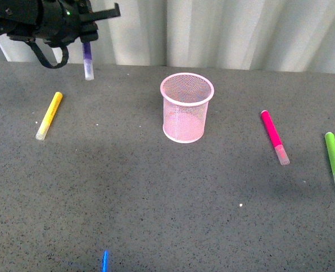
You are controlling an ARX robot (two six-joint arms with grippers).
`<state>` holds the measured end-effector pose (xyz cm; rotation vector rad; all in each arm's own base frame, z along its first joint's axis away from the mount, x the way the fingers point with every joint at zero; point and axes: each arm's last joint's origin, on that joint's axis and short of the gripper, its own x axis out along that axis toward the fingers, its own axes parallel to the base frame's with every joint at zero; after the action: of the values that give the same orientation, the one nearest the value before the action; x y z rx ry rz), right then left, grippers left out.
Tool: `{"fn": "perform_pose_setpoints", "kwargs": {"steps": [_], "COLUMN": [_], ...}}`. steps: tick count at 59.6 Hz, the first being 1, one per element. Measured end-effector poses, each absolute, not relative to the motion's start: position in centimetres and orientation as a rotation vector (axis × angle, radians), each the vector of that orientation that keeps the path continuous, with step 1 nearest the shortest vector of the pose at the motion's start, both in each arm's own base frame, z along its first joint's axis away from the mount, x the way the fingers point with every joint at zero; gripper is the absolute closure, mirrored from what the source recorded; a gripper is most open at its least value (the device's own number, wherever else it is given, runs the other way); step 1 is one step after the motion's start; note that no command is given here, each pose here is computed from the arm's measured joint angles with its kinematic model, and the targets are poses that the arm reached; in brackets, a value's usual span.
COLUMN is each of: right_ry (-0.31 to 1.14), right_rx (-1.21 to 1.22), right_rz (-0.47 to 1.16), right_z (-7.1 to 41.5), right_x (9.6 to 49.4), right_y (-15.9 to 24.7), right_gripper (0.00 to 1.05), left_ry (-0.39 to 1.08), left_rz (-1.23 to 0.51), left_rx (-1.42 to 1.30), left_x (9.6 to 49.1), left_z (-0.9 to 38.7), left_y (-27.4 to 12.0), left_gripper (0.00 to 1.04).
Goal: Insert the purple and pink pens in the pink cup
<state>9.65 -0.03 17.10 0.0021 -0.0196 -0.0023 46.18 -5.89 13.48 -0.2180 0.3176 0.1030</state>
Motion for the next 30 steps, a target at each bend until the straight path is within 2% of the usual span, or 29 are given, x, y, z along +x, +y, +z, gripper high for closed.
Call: {"fn": "perform_pose_setpoints", "kwargs": {"steps": [15, 30], "right_ry": [-0.02, -0.02], "right_rx": [0.002, 0.002], "right_rz": [-0.002, -0.002], "right_z": [17.1, 17.1], "right_x": [9.6, 9.6], "right_y": [0.0, 0.0], "right_gripper": [0.07, 0.07], "left_ry": [0.037, -0.056], "left_rz": [0.069, -0.007], "left_rx": [-0.356, -0.447], "left_x": [42.7, 37.8], "left_z": [15.6, 15.9], "left_y": [-5.4, -8.2], "left_gripper": [0.93, 0.93]}}
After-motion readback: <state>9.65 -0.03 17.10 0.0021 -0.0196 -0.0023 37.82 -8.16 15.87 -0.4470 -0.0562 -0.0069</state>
